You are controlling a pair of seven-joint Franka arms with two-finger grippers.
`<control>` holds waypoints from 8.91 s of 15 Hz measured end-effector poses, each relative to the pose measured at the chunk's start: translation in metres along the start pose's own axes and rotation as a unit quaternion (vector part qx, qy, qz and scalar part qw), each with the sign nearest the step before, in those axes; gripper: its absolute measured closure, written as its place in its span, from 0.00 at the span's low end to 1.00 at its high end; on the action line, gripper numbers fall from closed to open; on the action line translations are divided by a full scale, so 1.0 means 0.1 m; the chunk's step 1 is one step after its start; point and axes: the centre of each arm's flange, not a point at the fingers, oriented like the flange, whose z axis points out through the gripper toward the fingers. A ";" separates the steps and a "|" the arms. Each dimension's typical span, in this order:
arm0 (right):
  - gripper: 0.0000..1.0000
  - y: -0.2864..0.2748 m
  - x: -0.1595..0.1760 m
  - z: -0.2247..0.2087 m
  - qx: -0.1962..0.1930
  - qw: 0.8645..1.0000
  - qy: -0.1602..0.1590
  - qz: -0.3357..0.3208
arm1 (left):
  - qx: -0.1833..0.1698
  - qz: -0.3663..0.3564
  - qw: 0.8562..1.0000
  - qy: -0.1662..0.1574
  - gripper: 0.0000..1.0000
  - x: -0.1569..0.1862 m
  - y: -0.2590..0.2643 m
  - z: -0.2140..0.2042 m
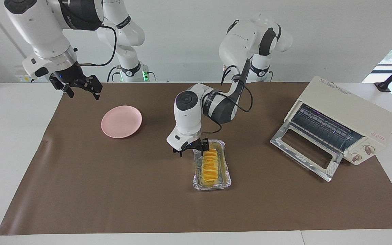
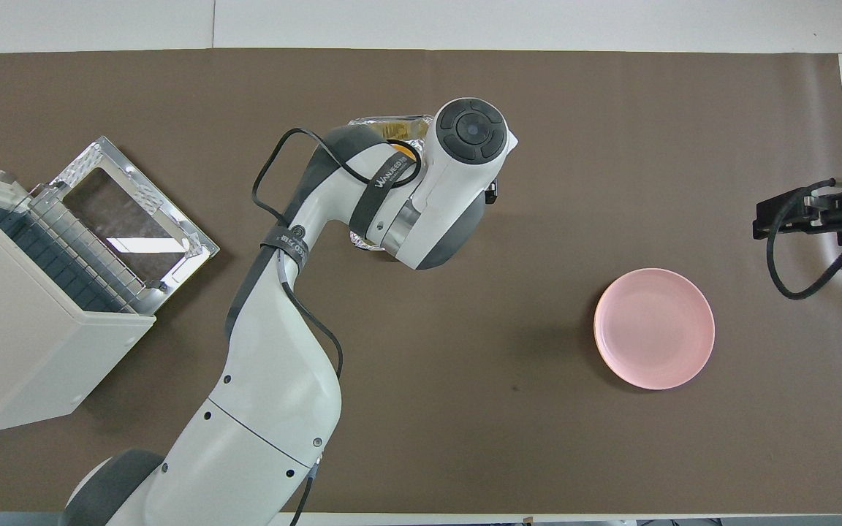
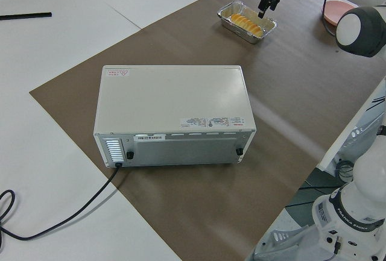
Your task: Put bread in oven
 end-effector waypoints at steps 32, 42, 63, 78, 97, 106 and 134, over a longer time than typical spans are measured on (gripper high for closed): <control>0.00 0.00 0.00 0.00 0.000 1.000 0.000 0.000 | 0.047 -0.267 0.962 -0.011 0.98 0.47 -1.61 -1.18; 0.00 0.00 0.00 0.00 0.000 1.000 0.000 0.000 | 0.084 -0.414 0.902 -0.095 0.98 0.64 -3.42 -0.96; 0.00 0.00 0.00 0.00 0.000 1.000 0.000 0.000 | 0.058 -0.467 0.876 -0.101 0.98 0.27 -5.14 -0.65; 0.00 0.00 0.00 0.00 0.000 1.000 0.000 0.000 | 0.062 -0.457 0.880 -0.111 0.98 -0.10 -5.21 -0.46; 0.00 0.00 0.00 0.00 0.000 1.000 0.000 0.000 | 0.066 -0.412 0.904 -0.093 0.20 -0.16 -5.07 -0.51; 0.00 0.00 0.00 0.00 0.000 1.000 0.000 0.000 | 0.057 -0.370 0.926 -0.043 0.00 0.05 -4.68 -0.95; 0.00 0.00 0.00 0.00 0.000 1.000 0.000 0.000 | -0.022 -0.017 0.995 -0.091 0.00 -0.95 -5.27 -2.52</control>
